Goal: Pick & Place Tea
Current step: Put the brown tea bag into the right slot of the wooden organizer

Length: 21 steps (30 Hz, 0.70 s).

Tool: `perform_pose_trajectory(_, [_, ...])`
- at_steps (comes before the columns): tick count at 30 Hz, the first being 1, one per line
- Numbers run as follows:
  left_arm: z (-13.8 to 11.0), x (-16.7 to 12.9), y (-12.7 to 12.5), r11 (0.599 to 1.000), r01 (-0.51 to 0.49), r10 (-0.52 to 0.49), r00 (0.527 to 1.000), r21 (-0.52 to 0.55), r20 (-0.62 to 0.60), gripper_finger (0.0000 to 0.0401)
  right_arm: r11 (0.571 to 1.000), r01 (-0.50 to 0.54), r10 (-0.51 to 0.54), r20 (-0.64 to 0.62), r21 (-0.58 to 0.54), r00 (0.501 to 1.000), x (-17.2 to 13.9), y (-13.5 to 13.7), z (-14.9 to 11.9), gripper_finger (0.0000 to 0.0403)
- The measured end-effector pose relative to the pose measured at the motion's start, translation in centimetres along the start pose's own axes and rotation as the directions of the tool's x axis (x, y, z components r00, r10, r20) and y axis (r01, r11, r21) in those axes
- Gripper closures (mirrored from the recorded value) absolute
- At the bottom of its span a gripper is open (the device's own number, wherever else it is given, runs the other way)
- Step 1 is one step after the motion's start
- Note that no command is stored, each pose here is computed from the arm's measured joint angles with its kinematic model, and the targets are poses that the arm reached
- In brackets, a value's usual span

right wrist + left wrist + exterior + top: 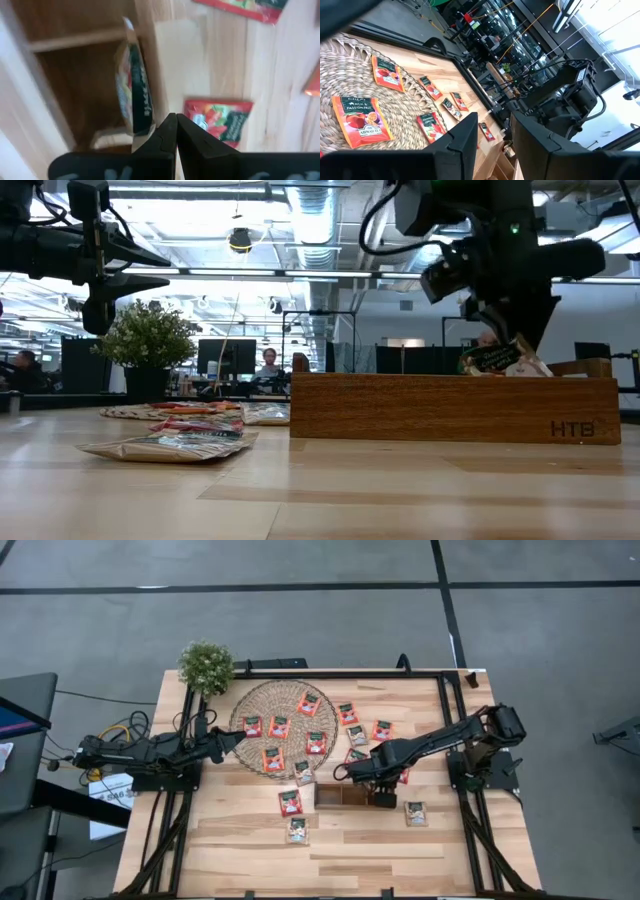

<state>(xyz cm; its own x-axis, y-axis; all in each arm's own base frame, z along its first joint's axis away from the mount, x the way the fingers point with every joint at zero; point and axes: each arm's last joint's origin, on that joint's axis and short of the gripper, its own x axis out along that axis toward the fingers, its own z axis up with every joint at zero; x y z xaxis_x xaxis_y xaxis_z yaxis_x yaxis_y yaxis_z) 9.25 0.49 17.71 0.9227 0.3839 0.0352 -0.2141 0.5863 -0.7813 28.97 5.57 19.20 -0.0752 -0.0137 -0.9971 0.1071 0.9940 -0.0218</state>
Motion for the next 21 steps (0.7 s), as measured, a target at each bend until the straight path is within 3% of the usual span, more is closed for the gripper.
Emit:
perform_pose_trajectory(8, [0.0, 0.0, 0.0, 1.000, 0.000, 0.000, 1.000, 0.000, -0.001, 0.0291, 1.000, -0.018, 0.017, 0.056, 0.014, 0.998, -1.8, -0.1, -0.9, 0.0403])
perform_pose_trajectory(21, [0.0, 0.0, 0.0, 1.000, 0.001, -0.001, 1.000, -0.001, 0.001, 0.0291, 1.000, -0.021, 0.019, 0.101, 0.018, 0.995, -2.0, 0.0, -0.7, 0.0403])
